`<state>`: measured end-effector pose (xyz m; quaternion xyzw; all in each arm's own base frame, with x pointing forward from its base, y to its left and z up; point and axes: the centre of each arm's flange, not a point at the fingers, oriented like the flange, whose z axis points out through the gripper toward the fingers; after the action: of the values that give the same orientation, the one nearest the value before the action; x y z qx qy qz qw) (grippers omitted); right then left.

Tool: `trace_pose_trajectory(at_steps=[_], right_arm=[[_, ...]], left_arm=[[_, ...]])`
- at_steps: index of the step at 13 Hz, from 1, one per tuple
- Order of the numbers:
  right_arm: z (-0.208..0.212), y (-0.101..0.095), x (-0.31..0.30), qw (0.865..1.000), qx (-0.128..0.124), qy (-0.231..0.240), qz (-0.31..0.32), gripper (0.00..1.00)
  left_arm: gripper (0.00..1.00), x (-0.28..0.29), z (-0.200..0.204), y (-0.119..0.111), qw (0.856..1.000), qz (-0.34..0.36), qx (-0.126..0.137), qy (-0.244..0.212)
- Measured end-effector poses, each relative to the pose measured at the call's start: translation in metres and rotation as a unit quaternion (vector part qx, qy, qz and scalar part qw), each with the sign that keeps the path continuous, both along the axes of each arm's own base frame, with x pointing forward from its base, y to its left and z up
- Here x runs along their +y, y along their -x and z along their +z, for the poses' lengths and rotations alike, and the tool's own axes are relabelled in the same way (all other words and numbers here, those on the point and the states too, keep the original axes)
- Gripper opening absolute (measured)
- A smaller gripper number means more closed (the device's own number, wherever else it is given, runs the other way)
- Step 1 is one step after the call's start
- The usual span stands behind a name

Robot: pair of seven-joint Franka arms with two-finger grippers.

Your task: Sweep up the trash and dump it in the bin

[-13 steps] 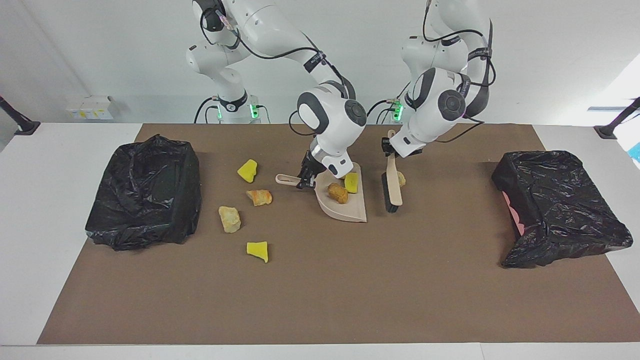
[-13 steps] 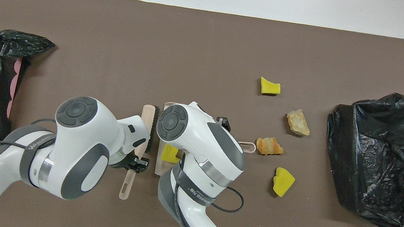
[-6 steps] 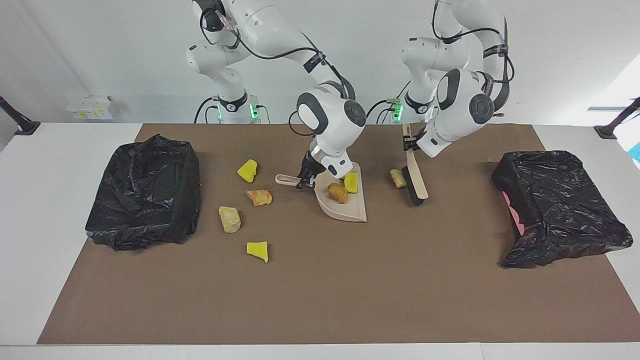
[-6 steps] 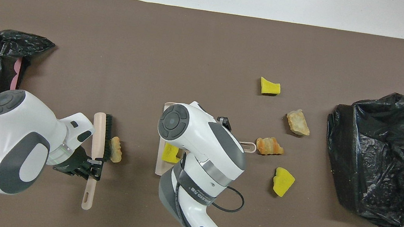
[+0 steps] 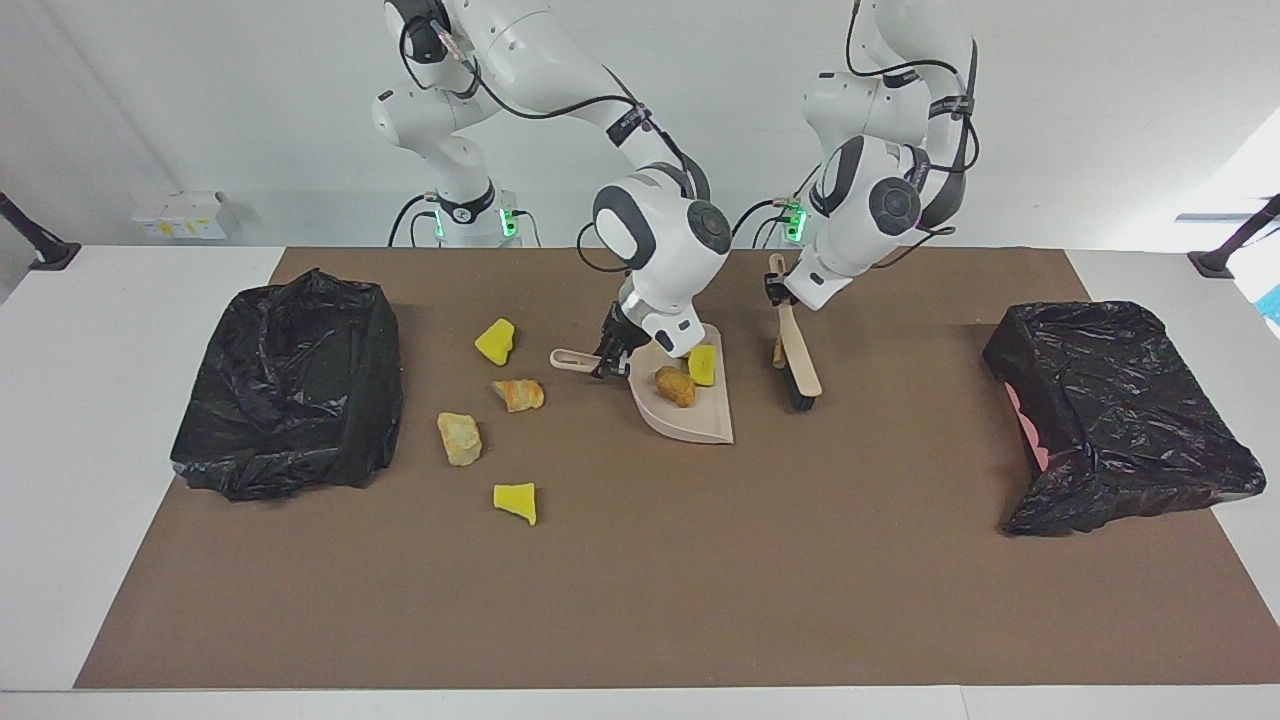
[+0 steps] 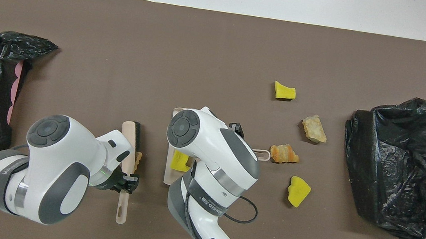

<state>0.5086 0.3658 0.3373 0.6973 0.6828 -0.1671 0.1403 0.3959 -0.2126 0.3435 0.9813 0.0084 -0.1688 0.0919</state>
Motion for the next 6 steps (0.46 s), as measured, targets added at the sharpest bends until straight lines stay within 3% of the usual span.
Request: trace_pose_trajectory(at_steps=[3,6], right_arm=[[0.0,0.0,0.0,1.0,0.0,0.0,0.0,0.31],[0.0,0.0,0.0,1.0,0.0,0.0,0.0,0.31]], left_arm=[[0.26,-0.044,0.001,0.01,0.999,0.011,-0.019,0.046],[0.26,-0.067,0.007,0.016,0.993,0.057,0.006,0.099]])
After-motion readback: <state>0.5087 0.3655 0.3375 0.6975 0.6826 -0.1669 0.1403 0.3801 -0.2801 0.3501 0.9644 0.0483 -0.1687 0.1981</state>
